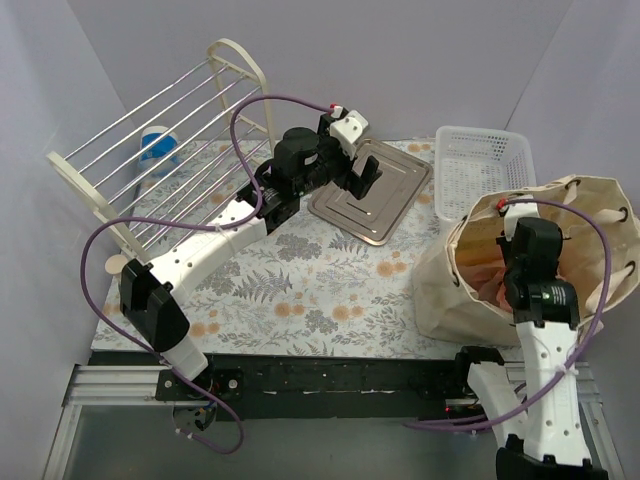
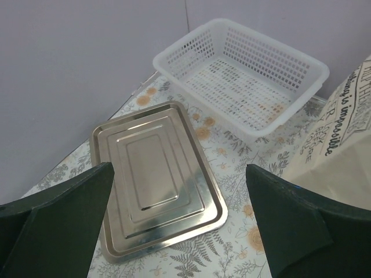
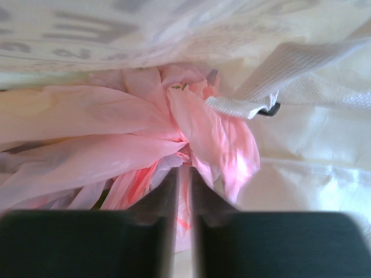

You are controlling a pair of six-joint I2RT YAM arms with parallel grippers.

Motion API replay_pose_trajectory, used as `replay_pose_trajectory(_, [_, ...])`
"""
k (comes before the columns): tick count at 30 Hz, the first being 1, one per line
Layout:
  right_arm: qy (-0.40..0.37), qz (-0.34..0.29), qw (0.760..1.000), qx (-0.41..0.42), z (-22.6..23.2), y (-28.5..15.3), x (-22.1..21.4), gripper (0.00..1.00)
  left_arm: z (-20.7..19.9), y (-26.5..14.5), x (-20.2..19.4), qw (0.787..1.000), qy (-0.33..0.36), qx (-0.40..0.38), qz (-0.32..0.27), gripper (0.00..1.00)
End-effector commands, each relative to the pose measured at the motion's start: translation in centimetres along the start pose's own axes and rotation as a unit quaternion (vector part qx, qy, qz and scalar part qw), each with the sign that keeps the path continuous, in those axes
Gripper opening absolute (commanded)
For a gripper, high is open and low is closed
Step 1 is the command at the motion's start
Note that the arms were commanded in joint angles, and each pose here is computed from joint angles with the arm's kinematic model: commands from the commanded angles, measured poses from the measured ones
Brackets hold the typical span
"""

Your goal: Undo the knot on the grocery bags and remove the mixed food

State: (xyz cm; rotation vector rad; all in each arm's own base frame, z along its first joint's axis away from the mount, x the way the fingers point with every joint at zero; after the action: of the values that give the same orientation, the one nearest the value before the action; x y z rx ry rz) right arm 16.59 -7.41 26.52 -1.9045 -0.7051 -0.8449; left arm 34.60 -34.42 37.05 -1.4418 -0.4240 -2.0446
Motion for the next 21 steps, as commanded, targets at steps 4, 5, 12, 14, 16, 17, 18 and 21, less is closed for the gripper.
replay_pose_trajectory(4, [0.063,0.158,0.985,-0.043,-1.2,4.1,-3.2,0.87,-0.2,-2.8,2.0,0.999,-0.006,-0.031,-0.017,0.98])
replay_pose_trajectory(5, [0.064,0.164,0.984,-0.038,-1.6,4.8,-3.6,0.98,-0.1,-2.8,1.8,0.999,-0.008,-0.033,-0.014,0.98])
replay_pose_trajectory(12, [0.074,0.244,0.967,0.002,-2.4,9.2,-8.7,0.99,-0.2,-3.0,1.3,0.999,-0.011,-0.049,-0.004,0.98])
replay_pose_trajectory(14, [0.071,0.227,0.97,0.051,-1.0,10.0,-9.3,0.99,-0.1,-3.1,1.0,0.999,-0.011,-0.045,0.001,0.98])
replay_pose_trajectory(16, [0.044,0.199,0.975,0.089,-0.2,10.2,-9.1,0.83,0.0,-3.1,0.8,0.999,-0.013,-0.041,0.004,0.98])
replay_pose_trajectory(17, [0.041,0.184,0.974,0.121,0.6,10.3,-8.9,0.75,-0.1,-3.3,0.6,0.999,-0.014,-0.041,0.009,0.98])
replay_pose_trajectory(18, [0.037,0.181,0.974,0.131,0.8,10.0,-8.8,0.67,-0.1,-3.3,0.5,0.999,-0.016,-0.041,0.01,0.98])
replay_pose_trajectory(21, [0.022,0.156,0.972,0.174,1.3,8.4,-7.2,0.35,-0.4,-3.6,0.2,0.999,-0.021,-0.042,0.013,0.98])
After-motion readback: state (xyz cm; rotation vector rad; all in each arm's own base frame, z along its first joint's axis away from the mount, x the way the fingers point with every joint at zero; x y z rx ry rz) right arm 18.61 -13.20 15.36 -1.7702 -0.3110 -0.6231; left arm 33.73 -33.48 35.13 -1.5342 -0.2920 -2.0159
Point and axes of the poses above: each gripper's point midway between its finger pads, its own y axis out along the fingers, its own z axis along the line the jaws close on, x = y × z, the point moved 4 cm from there along -y, back along the fingers, and after that the axes turned 15 degrees about y, right-handed, at the moved point
